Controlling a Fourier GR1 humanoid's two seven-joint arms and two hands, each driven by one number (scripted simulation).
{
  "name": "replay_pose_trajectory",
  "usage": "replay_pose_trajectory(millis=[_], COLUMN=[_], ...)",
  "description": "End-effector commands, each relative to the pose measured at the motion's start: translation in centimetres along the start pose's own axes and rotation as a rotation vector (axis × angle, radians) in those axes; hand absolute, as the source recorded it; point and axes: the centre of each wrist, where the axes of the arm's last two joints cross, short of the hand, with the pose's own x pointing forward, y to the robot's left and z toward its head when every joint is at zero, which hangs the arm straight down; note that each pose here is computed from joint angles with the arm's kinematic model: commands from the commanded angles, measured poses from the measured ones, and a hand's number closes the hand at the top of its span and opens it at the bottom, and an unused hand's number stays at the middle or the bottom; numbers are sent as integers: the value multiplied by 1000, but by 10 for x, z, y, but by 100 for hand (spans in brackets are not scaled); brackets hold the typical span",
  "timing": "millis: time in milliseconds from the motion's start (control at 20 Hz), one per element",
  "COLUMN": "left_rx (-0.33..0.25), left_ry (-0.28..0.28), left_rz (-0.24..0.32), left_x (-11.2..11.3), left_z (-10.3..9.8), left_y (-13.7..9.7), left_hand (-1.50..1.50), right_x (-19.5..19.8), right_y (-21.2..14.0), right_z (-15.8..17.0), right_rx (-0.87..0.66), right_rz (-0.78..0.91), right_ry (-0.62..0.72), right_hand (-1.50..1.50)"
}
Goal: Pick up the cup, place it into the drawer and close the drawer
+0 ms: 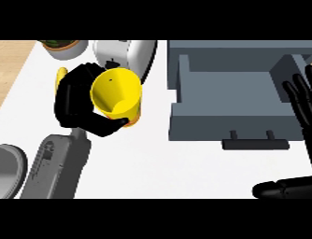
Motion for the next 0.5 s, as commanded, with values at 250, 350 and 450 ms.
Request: replay_pose_trajectory(millis=[250, 350, 450], left_rx=[-43, -51, -48], left_ry=[-11, -5, 1], left_rz=[-46, -60, -89], left_x=[15, 35, 43], left_z=[-68, -62, -90], left_y=[-43, -63, -69], left_hand=[150, 150, 150], right_x=[10, -5, 3], right_y=[-12, -3, -8], right_z=[-7, -17, -5], right_rx=[-15, -7, -9], right_rz=[25, 13, 8], right_ry=[-2, -16, 9], right_hand=[-150, -150, -150])
